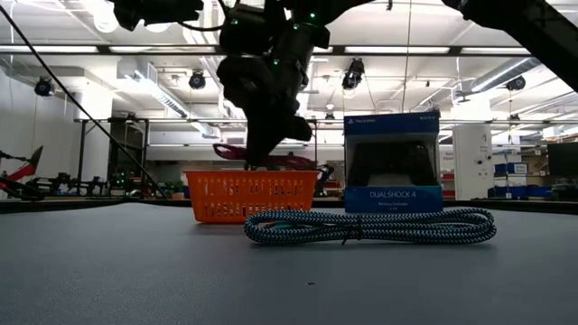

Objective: Pick and place USB-C Cables
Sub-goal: Put the pink charger cable into the orange bin

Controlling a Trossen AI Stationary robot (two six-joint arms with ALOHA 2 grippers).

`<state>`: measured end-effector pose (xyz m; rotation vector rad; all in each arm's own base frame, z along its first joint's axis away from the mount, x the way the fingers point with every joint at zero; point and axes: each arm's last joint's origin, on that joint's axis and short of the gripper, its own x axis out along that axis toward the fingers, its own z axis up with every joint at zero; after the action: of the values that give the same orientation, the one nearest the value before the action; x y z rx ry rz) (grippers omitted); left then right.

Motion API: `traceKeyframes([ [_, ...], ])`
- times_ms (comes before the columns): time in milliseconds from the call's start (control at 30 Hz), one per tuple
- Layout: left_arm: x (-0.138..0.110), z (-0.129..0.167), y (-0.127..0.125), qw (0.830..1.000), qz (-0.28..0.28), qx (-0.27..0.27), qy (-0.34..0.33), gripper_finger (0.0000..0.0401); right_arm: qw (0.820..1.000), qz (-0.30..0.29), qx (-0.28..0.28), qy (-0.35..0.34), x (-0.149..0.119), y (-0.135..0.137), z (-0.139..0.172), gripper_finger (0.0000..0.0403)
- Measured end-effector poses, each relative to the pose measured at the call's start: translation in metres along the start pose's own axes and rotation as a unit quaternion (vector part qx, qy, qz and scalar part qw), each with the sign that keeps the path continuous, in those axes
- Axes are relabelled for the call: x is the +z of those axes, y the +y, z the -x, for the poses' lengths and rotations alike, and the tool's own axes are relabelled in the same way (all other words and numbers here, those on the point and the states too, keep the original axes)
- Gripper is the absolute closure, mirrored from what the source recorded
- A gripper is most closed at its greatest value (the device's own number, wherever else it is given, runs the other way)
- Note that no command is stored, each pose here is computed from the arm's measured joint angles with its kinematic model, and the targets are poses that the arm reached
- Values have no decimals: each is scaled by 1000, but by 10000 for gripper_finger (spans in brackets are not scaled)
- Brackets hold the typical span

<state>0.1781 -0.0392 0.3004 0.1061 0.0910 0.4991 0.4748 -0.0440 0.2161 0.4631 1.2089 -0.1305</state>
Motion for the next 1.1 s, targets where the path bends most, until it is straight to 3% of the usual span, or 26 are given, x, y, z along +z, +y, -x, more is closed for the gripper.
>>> traceKeyframes([
  [1100,0,-1,-1,1000,-1,-3,1,216,1000,-6,-1,3,-5,-5,-14,358],
])
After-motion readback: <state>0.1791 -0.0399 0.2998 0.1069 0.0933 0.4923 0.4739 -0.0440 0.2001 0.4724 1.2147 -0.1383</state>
